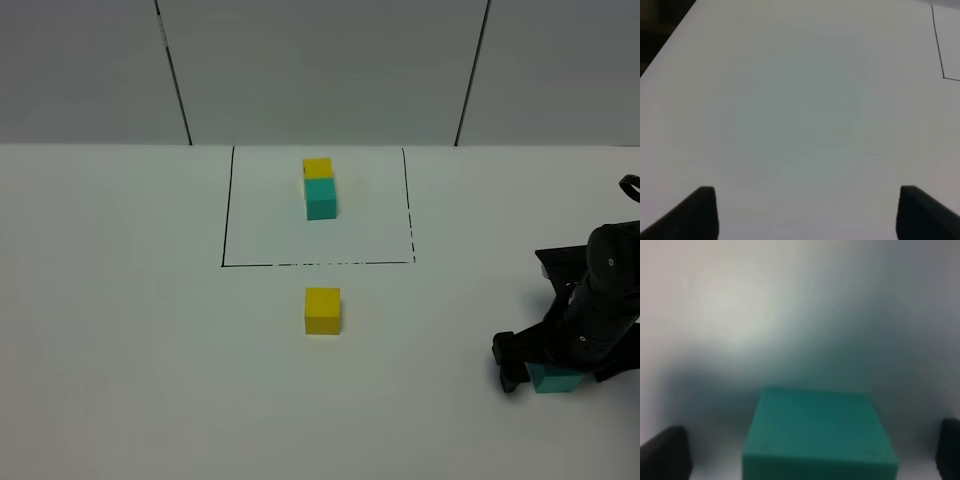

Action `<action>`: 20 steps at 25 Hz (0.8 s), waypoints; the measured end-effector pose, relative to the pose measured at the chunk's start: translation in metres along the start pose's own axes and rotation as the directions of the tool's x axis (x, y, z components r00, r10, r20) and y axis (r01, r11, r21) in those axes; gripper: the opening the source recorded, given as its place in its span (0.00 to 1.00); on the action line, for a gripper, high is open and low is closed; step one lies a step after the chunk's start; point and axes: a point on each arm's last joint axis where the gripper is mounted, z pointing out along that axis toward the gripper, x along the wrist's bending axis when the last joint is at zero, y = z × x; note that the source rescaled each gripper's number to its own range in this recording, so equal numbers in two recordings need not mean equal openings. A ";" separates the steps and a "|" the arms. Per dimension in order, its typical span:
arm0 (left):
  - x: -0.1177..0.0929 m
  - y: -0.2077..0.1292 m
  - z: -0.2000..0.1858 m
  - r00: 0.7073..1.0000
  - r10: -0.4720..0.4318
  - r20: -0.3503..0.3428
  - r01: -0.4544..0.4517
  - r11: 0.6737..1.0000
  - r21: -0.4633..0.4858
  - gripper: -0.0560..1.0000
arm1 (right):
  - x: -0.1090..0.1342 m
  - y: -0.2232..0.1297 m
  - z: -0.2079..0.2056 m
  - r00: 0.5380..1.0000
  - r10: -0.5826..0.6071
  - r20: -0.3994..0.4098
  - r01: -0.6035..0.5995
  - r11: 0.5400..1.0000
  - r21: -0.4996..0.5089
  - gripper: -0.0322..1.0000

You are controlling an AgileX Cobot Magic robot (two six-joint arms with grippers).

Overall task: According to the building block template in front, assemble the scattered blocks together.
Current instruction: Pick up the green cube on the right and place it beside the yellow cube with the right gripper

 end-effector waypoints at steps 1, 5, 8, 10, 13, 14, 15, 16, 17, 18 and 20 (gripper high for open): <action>0.000 0.000 0.000 1.000 0.000 0.000 0.000 1.000 0.000 0.63 | 0.000 0.000 0.000 1.000 -0.005 0.004 0.005 1.000 0.001 0.98; 0.000 0.000 0.000 1.000 0.000 0.000 0.000 1.000 0.000 0.63 | 0.000 0.000 0.000 1.000 -0.004 0.004 0.004 1.000 0.002 0.93; 0.000 0.000 0.000 1.000 0.000 0.000 0.000 1.000 0.000 0.63 | 0.000 0.000 0.001 1.000 -0.004 0.004 0.004 1.000 0.005 0.83; 0.000 0.000 0.000 1.000 0.000 0.000 0.000 1.000 0.000 0.63 | 0.000 0.000 0.001 1.000 -0.005 0.004 0.005 1.000 0.006 0.70; 0.000 0.000 0.000 1.000 0.000 0.000 0.000 1.000 0.000 0.63 | 0.000 -0.001 0.001 1.000 -0.005 0.005 0.005 1.000 0.016 0.36; 0.000 0.000 0.000 1.000 0.000 0.000 0.000 1.000 0.000 0.63 | 0.000 -0.001 0.000 1.000 -0.005 0.005 0.005 1.000 0.022 0.20; 0.000 0.000 0.000 1.000 0.000 0.000 0.000 1.000 0.000 0.63 | 0.000 -0.002 0.000 1.000 -0.005 0.005 0.005 1.000 0.026 0.18; 0.000 0.000 0.000 1.000 0.000 0.000 0.000 1.000 0.000 0.63 | 0.000 -0.002 0.000 1.000 -0.010 0.006 0.010 1.000 0.030 0.18; 0.000 0.000 0.000 1.000 0.000 0.000 0.000 1.000 0.000 0.63 | 0.000 -0.002 0.000 1.000 -0.020 0.005 0.020 0.999 0.032 0.18; 0.000 0.000 0.000 1.000 0.000 0.000 0.000 1.000 0.000 0.63 | 0.000 -0.002 0.000 0.999 -0.037 0.005 0.037 0.999 0.032 0.18; 0.000 0.000 0.000 1.000 0.000 0.000 0.000 1.000 0.000 0.63 | 0.000 0.001 -0.002 0.997 -0.077 0.004 0.077 0.996 0.035 0.18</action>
